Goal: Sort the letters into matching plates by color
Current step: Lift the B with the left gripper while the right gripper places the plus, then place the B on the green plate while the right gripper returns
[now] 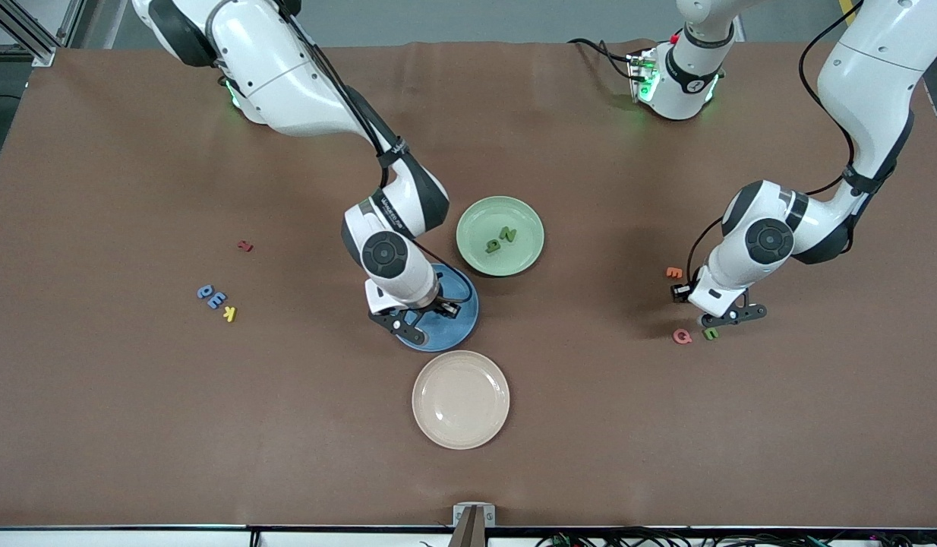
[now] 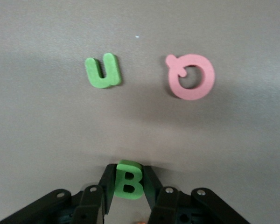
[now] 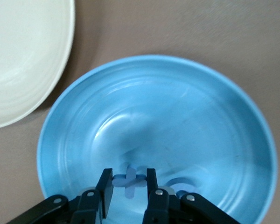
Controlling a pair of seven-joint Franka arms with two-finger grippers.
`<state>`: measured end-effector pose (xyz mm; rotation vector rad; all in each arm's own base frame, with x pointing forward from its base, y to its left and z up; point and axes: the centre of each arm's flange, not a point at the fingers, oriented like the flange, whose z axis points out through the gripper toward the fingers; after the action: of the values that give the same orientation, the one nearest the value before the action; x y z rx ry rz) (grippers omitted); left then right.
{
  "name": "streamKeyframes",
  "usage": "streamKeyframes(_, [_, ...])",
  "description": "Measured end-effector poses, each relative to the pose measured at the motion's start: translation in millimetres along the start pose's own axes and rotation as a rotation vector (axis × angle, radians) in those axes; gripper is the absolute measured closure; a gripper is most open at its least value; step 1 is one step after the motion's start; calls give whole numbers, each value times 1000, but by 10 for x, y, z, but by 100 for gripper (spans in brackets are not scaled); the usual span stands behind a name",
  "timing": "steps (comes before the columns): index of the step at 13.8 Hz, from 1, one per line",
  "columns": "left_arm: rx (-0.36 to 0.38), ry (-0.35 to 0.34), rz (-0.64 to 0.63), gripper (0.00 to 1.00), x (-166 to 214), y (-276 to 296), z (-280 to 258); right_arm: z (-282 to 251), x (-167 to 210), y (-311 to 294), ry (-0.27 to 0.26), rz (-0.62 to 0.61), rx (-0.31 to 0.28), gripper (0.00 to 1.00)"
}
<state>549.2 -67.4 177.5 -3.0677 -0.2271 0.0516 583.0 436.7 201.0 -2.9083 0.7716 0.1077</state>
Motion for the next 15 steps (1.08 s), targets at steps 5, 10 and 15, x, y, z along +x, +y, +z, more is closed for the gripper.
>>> streamKeyframes(5, [-14,37,26,69,-124,507,-379,-39,-89,-82,2,-12,8,67])
streamKeyframes(10, [-47,40,-72,69,-564,1394,-751,-61,-55,-65,-1,-9,-8,48])
streamKeyframes(15, [-98,32,-185,69,-1170,2329,-921,-619,294,137,-40,-26,-96,0])
